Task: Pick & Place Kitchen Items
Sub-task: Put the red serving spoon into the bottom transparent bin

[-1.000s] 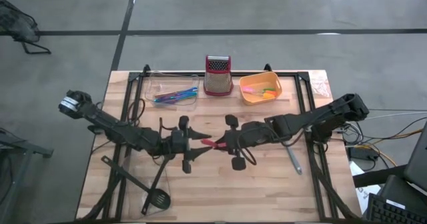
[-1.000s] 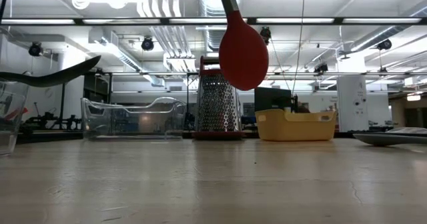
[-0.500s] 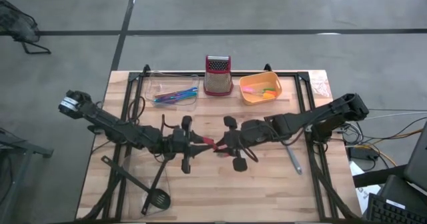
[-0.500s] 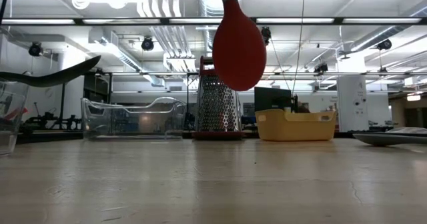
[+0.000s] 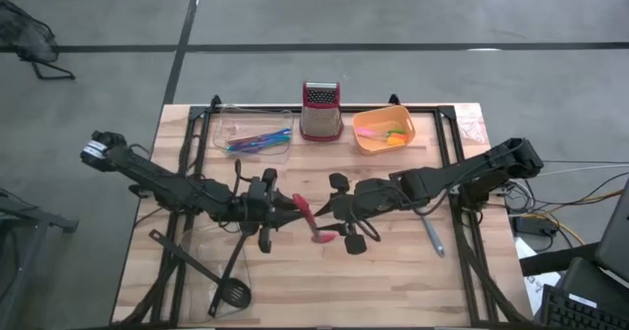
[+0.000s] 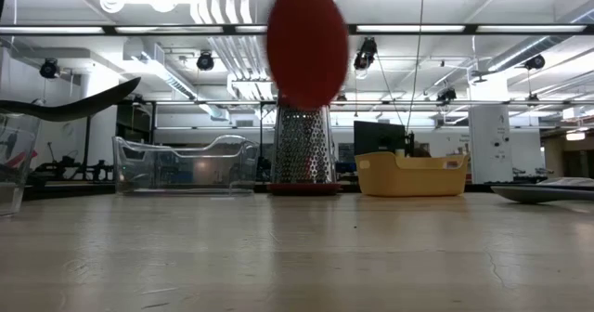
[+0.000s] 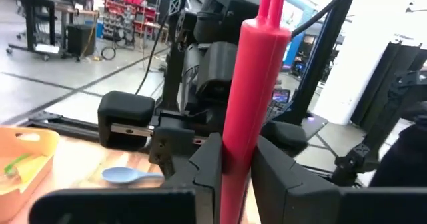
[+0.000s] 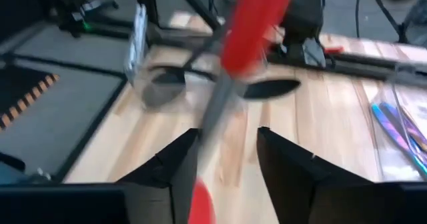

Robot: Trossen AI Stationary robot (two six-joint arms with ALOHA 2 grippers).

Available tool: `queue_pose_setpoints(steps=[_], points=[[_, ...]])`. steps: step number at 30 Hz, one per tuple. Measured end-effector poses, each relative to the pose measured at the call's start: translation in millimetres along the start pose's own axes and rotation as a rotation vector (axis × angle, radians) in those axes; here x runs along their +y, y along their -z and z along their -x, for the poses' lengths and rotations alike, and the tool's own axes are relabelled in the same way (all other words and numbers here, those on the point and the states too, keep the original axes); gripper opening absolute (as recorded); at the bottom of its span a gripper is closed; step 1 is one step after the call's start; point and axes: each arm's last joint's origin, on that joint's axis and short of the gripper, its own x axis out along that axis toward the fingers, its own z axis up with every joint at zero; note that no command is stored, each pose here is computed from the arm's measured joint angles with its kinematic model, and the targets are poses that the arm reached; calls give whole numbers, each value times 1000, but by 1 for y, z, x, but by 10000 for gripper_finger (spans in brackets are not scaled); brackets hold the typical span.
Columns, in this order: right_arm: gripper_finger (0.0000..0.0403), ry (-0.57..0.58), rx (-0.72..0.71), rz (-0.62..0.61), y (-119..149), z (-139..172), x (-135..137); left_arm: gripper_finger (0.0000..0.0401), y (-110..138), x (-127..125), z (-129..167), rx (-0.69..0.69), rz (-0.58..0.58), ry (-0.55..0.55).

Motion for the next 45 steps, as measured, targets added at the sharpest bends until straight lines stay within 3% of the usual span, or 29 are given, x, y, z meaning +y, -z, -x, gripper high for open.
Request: queue_pose_setpoints(steps=[9,21,31,34,40,45], points=[[207,13,116,28,12,0,-1,54,-11,5,25,95,210,-18],[244,8,146,40,17,-1,-1,54,-61,10,87,235,467,-34],[264,11,196,61,33,-5,-3,54,-32,18,123,556,677,-302],[268,12,211,55,38,-6,-3,54,-29,19,132,592,722,-356],[272,12,233,46,46,-7,-3,54,-14,29,143,671,716,-583],[258,12,238,44,48,-8,-3,54,2,26,139,782,741,-636]])
